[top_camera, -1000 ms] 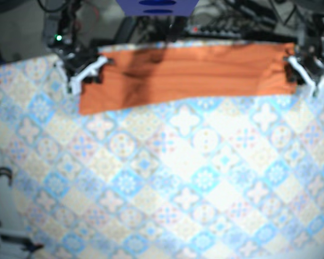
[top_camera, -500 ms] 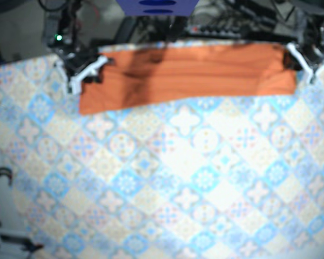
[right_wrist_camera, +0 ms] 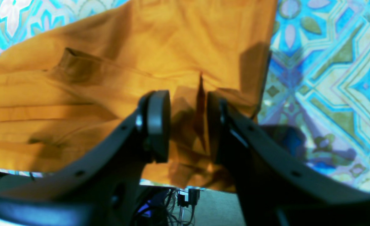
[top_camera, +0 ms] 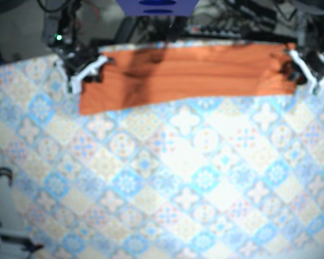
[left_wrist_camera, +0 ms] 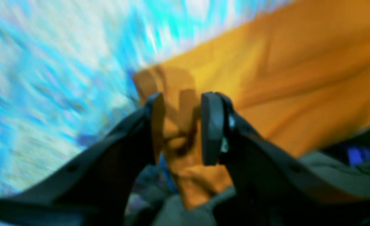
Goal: Fold the T-shirt properly
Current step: 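Reposition the left gripper on the strip's end while the right holds, then adjust the left gripper's grip on the strip end, right gripper holding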
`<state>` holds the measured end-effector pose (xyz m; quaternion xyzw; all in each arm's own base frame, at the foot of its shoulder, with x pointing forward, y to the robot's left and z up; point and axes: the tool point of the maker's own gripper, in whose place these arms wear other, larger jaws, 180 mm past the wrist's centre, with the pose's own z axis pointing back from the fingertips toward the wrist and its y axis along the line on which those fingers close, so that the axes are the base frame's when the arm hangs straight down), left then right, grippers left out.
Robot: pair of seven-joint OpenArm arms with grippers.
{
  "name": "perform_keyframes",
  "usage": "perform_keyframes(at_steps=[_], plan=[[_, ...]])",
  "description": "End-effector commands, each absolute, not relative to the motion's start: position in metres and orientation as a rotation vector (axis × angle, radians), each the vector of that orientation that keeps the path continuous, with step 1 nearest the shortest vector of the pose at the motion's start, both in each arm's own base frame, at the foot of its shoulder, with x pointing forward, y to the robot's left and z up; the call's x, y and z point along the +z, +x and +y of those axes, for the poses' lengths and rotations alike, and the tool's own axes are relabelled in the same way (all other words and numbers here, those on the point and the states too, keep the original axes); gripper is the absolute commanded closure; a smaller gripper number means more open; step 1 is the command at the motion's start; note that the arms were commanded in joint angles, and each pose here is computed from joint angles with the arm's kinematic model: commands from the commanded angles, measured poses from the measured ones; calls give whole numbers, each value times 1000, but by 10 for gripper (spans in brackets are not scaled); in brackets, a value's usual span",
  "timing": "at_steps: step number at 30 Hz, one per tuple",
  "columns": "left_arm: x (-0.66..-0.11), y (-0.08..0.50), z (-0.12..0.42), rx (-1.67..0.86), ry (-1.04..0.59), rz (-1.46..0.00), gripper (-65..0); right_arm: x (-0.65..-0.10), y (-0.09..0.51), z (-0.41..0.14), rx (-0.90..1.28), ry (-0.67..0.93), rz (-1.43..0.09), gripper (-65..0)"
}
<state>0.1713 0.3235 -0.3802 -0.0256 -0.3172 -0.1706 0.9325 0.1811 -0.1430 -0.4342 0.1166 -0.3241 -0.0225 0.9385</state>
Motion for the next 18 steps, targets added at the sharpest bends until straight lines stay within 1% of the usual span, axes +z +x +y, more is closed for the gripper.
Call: perform_keyframes(at_steps=[1, 7, 12, 14, 18], plan=[[-363, 182, 323, -384, -38, -696, -191, -427, 186, -144, -44, 241, -696, -194], [-344, 206, 325, -390, -5, -767, -190, -427, 186, -144, -44, 241, -695, -194], [-363, 215, 347, -283, 21, -698, -186, -427, 186, -144, -44, 241, -693, -194], [-374, 212, 356, -238, 24, -653, -155, -427, 186, -144, -43, 241, -693, -194], [-398, 193, 369, -164, 11, -569, -34, -427, 186, -145, -39, 238, -693, -194]])
